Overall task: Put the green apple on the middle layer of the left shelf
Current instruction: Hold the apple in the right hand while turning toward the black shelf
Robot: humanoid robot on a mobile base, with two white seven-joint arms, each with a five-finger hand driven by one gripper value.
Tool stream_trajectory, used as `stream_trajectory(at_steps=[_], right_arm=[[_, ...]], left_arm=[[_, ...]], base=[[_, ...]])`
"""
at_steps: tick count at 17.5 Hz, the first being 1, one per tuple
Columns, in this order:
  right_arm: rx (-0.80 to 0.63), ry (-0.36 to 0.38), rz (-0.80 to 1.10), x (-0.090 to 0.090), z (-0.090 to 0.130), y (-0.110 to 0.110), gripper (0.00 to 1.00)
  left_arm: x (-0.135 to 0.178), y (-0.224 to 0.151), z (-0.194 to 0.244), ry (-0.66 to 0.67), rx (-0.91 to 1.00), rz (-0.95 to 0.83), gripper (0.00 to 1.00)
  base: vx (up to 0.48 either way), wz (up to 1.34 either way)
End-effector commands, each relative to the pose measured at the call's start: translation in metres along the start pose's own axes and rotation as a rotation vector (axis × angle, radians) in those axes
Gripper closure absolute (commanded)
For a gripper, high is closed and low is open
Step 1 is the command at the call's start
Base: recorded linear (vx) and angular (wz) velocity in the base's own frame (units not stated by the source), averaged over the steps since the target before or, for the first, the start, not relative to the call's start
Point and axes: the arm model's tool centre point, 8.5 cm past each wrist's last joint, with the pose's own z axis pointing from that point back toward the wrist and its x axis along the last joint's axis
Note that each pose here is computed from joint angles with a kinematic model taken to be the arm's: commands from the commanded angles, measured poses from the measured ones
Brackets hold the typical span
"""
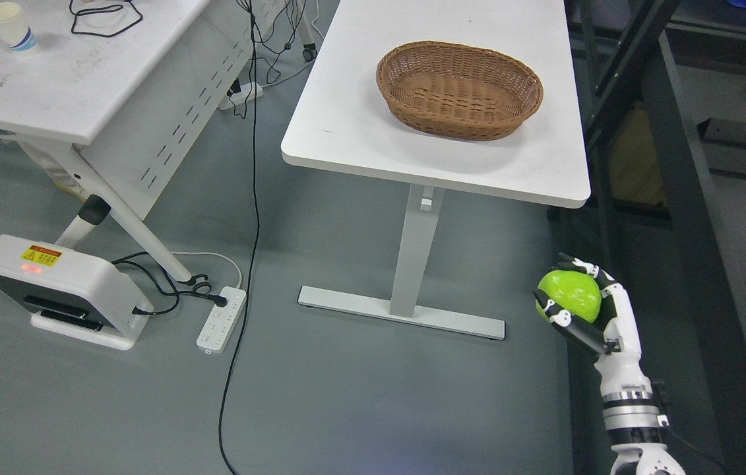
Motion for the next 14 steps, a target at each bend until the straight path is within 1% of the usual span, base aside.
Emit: stream_trajectory(at_steps=[1, 5, 7, 9, 14], right_arm=[[-0.083, -0.021, -0.002, 0.0152, -0.0248, 0.0172, 1.0], [-0.122, -0.037, 0.007, 0.017, -0.0242, 0.0157, 1.0], [-0.157, -0.078, 0.006, 0.0217, -0.024, 0.0123, 1.0], [-0.211, -0.083, 0.003, 0.022, -0.0236, 0.0083, 1.0], [-0.195, -0.095, -0.002, 0.0231, -0.0243, 0.0147, 1.0]], left_arm=[[0.0143, 0.0106, 0.0016, -0.022, 0.016, -0.005, 0.0], [0.0143, 0.0106, 0.0016, -0.022, 0.016, -0.005, 0.0], [0.0143, 0.0106, 0.0016, -0.022, 0.016, -0.005, 0.0], [0.0143, 0.0106, 0.0016, -0.022, 0.016, -0.005, 0.0], [0.0143, 0.0106, 0.0016, -0.022, 0.016, -0.005, 0.0]], base=[[-0.23, -0.09], [-0.232, -0.14], [-0.215, -0.15], [-0.274, -0.18], [-0.254, -0.16]])
